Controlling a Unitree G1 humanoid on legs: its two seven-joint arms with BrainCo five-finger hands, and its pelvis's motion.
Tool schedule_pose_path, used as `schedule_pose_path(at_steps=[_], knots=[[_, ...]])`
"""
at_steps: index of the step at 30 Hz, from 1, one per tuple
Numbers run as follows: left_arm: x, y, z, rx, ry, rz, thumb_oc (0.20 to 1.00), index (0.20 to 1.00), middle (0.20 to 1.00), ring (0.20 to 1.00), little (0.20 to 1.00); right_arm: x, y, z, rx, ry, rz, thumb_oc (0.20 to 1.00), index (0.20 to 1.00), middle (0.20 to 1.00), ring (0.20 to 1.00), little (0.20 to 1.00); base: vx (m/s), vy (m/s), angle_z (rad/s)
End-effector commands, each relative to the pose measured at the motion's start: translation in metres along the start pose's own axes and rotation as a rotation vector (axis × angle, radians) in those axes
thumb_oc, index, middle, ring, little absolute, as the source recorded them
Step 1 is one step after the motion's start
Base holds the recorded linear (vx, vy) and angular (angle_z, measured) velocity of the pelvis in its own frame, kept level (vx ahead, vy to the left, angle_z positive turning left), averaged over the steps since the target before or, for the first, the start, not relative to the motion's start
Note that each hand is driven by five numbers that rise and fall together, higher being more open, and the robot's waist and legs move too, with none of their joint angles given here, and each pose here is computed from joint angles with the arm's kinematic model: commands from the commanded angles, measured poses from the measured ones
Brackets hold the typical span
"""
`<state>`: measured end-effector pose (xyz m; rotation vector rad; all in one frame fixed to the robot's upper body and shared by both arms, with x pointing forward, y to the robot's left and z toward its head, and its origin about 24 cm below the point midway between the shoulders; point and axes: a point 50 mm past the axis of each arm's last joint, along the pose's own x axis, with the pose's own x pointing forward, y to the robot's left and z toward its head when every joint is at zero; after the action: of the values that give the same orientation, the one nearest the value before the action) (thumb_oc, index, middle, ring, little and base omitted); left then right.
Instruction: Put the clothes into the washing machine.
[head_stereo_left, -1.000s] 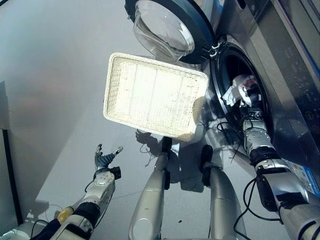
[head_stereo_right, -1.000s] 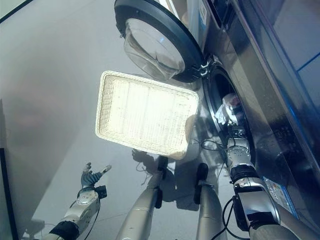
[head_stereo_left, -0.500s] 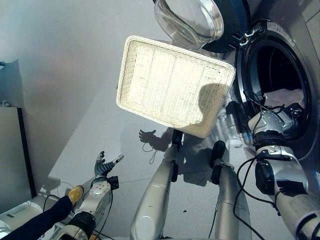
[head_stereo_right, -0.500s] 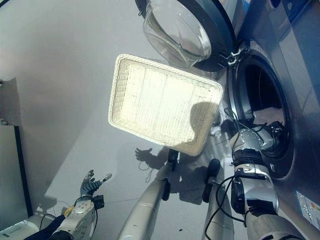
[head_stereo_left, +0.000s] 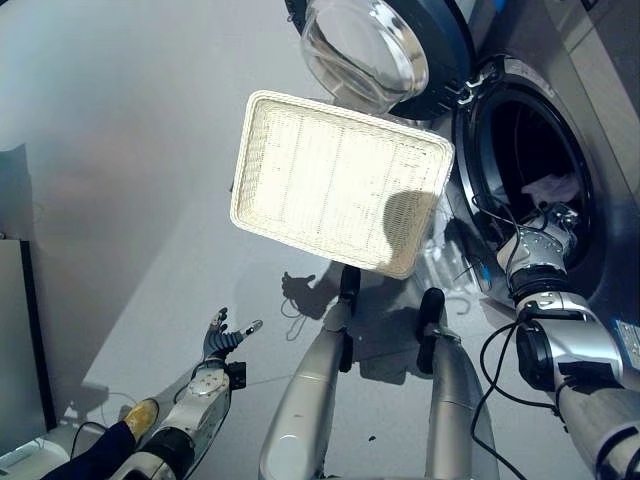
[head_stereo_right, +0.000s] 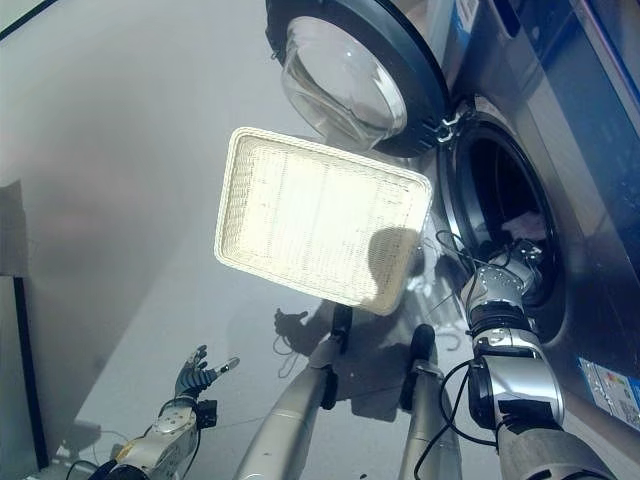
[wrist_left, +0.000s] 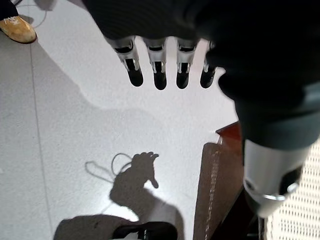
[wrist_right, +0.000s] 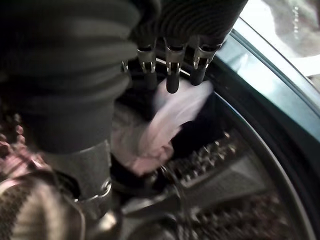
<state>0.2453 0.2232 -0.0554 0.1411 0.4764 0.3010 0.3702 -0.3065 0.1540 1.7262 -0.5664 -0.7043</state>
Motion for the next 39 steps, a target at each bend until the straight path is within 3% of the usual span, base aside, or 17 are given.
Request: schedule_pose_path(at_steps=[1, 12, 17, 25, 28, 32, 39], knots=[[-0.003, -0.001, -0.007, -0.043, 0.025, 0.017, 1.000, 1.000, 1.000, 1.000, 1.000, 0.014, 0.043, 0.045, -0.078, -0.077, 0.275, 1.000, 1.000, 1.000, 1.000, 1.000, 0.00, 0.000, 0.00], [-0.001, -0.005, -0.004, -0.068, 0.012, 0.008, 1.000, 1.000, 1.000, 1.000, 1.000, 0.005, -0.005, 0.037, -0.183, 0.009, 0.337, 1.000, 1.000, 1.000, 1.000, 1.000, -0.02, 0.014, 0.00], [-0.001, -0.005, -0.005, -0.085, 0.000, -0.011, 1.000, 1.000, 1.000, 1.000, 1.000, -0.016, -0.053, 0.020, -0.642, 0.145, 0.389, 1.000, 1.000, 1.000, 1.000, 1.000, -0.04, 0.041, 0.02], [-0.006, 0.001, -0.018, -0.170, 0.003, -0.168, 1.000, 1.000, 1.000, 1.000, 1.000, -0.076, -0.141, 0.005, -1.631, 0.500, 0.673, 1.000, 1.000, 1.000, 1.000, 1.000, -0.05, 0.096, -0.01], [-0.004, 0.009, -0.027, -0.175, 0.043, -0.156, 1.000, 1.000, 1.000, 1.000, 1.000, -0.087, -0.169, 0.017, -1.838, 0.621, 0.692, 1.000, 1.000, 1.000, 1.000, 1.000, -0.04, 0.105, -0.04], [-0.005, 0.016, -0.043, -0.147, 0.109, -0.160, 1.000, 1.000, 1.000, 1.000, 1.000, -0.099, -0.209, 0.048, -1.941, 0.776, 0.555, 1.000, 1.000, 1.000, 1.000, 1.000, 0.05, 0.065, -0.01], [-0.022, 0.015, -0.081, -0.035, 0.253, -0.255, 1.000, 1.000, 1.000, 1.000, 1.000, -0.129, -0.271, 0.124, -1.976, 0.996, 0.043, 1.000, 1.000, 1.000, 1.000, 1.000, 0.15, 0.050, 0.07]])
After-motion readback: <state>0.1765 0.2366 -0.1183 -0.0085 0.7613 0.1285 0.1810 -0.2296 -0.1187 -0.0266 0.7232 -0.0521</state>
